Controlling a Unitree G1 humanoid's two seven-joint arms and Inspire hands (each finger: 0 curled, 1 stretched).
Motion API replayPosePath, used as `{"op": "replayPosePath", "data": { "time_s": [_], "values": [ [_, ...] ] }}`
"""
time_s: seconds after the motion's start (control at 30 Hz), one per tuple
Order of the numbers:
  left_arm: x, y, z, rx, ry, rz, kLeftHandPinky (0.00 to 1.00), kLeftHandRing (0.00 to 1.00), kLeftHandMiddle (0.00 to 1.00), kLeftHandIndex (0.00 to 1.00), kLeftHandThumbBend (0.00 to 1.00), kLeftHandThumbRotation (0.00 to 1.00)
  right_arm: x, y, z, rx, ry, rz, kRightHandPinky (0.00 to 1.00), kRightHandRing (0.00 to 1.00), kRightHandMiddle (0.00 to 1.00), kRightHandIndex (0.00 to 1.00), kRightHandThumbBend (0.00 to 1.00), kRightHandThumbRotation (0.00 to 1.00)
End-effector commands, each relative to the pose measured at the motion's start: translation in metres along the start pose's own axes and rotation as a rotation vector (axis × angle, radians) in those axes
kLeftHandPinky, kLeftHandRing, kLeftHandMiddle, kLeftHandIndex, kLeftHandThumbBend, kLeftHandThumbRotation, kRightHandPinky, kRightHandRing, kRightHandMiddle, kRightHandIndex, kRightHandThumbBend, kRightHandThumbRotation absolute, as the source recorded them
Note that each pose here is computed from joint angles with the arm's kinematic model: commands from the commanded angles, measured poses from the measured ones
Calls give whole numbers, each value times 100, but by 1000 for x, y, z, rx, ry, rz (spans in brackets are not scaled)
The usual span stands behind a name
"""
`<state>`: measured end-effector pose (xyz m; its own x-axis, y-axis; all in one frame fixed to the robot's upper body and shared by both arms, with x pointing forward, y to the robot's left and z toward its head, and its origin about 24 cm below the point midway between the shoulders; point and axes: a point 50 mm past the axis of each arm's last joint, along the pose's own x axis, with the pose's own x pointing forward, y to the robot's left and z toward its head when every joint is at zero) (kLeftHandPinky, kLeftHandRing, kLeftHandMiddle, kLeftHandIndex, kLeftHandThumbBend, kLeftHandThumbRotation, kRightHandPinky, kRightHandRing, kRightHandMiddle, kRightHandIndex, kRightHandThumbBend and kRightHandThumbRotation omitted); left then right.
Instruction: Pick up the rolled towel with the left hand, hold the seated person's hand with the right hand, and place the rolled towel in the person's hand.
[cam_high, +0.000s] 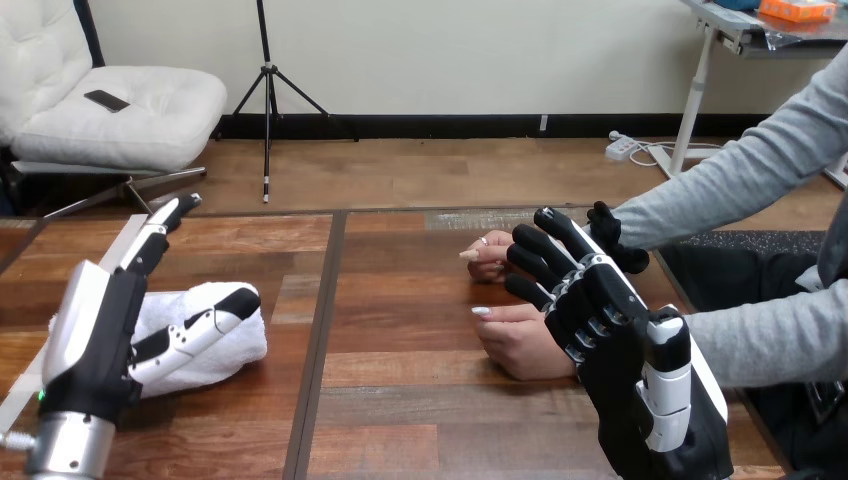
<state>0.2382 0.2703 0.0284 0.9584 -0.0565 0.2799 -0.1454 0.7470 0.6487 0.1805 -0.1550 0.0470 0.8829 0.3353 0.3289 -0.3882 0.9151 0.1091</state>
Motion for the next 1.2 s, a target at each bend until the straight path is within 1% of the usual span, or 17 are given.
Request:
{"op": "replayPosePath", "data": {
  "time_s": [0.0,0.17,0.3,0.43,0.6,0.73,0.83,1.0,1.17],
  "values": [
    [24,11,6,89,-52,8,83,89,92,90,82,78,16,-1,15,-27,-91,31,89,92,91,92,83,97],
    [27,12,3,157,-32,-6,81,89,92,90,84,78,16,-1,16,-27,-90,29,89,92,91,92,82,97],
    [28,13,1,201,-30,-10,80,89,92,91,85,78,17,-2,16,-29,-89,28,89,91,90,92,83,97],
    [31,14,2,247,-36,-13,83,89,92,91,86,78,17,-2,16,-29,-93,29,89,91,90,91,83,97],
    [33,15,1,301,-28,-17,90,90,93,92,88,78,17,-2,16,-28,-95,30,89,91,90,91,82,97],
    [34,16,0,340,-25,-21,93,91,93,92,88,78,17,-2,16,-29,-95,30,89,91,90,91,82,97],
    [35,16,-1,374,-21,-26,94,91,93,93,89,77,16,-2,16,-31,-95,29,89,91,90,91,82,97],
    [36,17,-4,428,3,-51,95,92,94,94,90,76,16,-2,16,-31,-95,29,89,91,90,91,82,97],
    [37,19,-6,454,29,-82,95,93,95,95,90,76,16,-2,16,-26,-94,28,89,91,90,91,82,96]
  ]
}}
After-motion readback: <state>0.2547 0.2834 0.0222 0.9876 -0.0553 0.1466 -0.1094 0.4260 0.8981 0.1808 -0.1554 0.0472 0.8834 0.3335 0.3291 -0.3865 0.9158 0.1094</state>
